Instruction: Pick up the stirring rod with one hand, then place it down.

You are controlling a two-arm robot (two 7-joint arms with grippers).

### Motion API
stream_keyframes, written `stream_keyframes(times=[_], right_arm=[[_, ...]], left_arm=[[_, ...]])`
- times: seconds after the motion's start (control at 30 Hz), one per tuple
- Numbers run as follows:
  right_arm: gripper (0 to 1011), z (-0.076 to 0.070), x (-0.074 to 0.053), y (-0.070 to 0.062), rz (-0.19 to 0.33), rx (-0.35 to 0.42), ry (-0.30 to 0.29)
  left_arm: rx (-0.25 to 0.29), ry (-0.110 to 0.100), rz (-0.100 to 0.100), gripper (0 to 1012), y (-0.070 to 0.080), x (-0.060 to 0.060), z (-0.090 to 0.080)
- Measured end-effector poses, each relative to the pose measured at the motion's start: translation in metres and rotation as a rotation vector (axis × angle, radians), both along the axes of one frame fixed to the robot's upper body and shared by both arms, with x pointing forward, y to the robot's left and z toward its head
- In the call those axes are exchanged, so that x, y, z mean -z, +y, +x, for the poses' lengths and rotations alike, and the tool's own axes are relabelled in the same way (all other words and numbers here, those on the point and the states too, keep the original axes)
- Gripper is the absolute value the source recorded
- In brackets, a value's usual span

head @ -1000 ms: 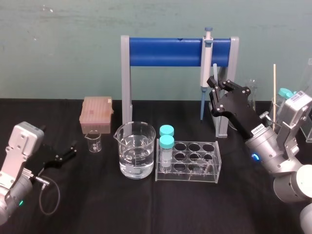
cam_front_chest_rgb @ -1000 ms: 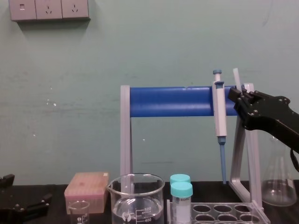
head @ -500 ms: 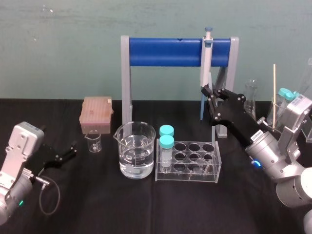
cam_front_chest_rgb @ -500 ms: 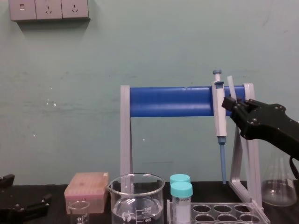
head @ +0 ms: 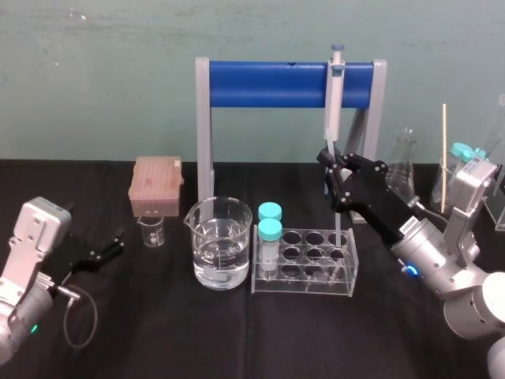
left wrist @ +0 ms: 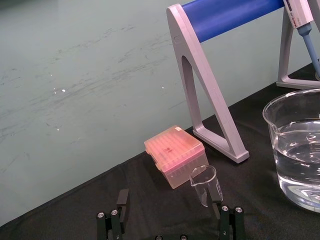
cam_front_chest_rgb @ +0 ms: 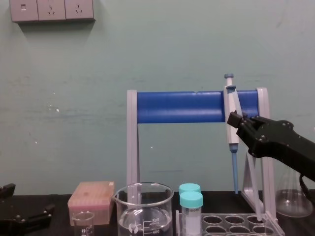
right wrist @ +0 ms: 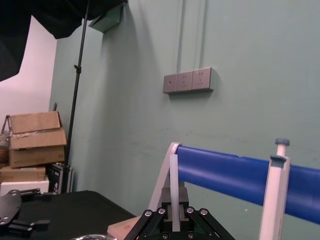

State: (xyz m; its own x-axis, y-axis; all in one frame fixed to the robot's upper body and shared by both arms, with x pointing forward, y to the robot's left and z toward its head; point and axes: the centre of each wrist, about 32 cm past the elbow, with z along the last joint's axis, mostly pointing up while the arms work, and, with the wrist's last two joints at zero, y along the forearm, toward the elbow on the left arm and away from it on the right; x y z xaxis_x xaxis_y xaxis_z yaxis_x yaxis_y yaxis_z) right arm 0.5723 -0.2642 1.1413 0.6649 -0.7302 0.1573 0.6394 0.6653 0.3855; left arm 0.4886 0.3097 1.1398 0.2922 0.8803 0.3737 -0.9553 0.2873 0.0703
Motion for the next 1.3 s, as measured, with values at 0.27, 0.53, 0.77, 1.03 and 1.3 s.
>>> stream_keyframes(times=[0.27,0.53,0.77,1.03,1.3], right_arm=[[70,0.0,0.003,0.001,-0.022,-0.023,0.042],[70,0.001,0.006,0.0,-0.044,-0.032,0.064],[70,0.003,0.012,-0.002,-0.049,-0.038,0.089],[70,0.003,0.021,-0.003,-0.049,-0.044,0.13],[70,0.002,0.024,-0.005,-0.08,-0.049,0.16]], left_arm=[[0.0,0.0,0.0,1000,0.0,0.0,0.0],[0.0,0.0,0.0,1000,0.0,0.0,0.0],[0.0,0.0,0.0,1000,0.0,0.0,0.0],[0.0,0.0,0.0,1000,0.0,0.0,0.0],[0.0,0.0,0.0,1000,0.0,0.0,0.0]])
